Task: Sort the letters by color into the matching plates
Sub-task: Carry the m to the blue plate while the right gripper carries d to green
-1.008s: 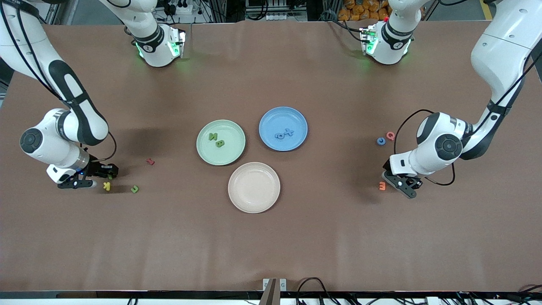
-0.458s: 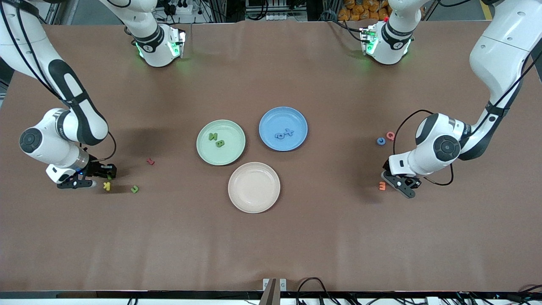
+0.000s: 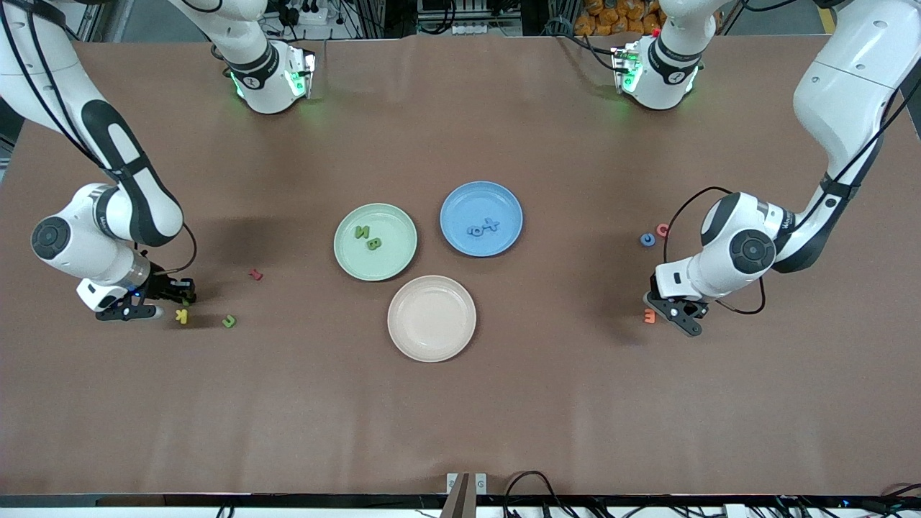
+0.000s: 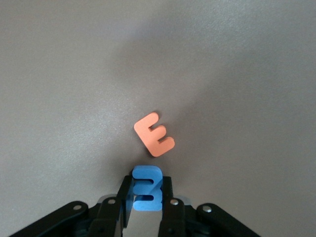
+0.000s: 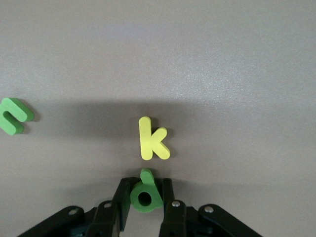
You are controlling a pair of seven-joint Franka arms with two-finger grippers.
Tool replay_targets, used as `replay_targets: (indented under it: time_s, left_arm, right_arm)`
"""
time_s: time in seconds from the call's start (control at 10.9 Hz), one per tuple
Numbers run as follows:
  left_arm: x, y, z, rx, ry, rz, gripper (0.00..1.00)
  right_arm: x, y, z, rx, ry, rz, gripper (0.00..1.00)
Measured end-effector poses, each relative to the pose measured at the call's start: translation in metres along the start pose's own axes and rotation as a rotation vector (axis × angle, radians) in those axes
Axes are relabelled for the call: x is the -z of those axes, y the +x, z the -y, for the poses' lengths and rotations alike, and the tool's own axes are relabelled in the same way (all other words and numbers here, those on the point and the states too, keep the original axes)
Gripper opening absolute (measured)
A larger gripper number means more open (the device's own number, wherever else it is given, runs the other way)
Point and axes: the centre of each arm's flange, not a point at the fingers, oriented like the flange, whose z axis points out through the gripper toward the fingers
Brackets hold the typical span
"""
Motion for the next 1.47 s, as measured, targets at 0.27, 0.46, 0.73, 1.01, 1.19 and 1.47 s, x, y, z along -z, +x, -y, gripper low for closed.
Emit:
replay_targets:
  time_s: [0.27,0.46,0.73,1.01,1.19,1.47]
  left_arm:
    - [0.000,0.000,0.001,0.003,0.003,0.001,0.27]
    - [0.000,-0.001,0.004,0.010,0.006,0.002,0.27]
    - [0.008,0.002,0.016,0.032,0.021,0.000,0.27]
    - [0.022,0.021,0.002,0.084,0.025,0.036,0.27]
    - [0.032,0.043,-0.028,0.129,0.017,0.050,0.27]
    - [0.039,0.063,-0.066,0.193,0.006,0.063,0.27]
  right_arm:
    - [0.000,0.000,0.000,0.000,0.000,0.000,0.31]
    - [0.000,0.000,0.000,0.001,0.000,0.001,0.30]
    - [0.000,0.002,0.006,0.004,0.000,0.003,0.30]
    - [0.003,0.006,0.038,-0.012,0.010,0.041,0.30]
    - [0.011,0.011,0.063,-0.032,0.009,0.062,0.30]
    - [0.028,0.015,0.098,-0.053,0.004,0.084,0.30]
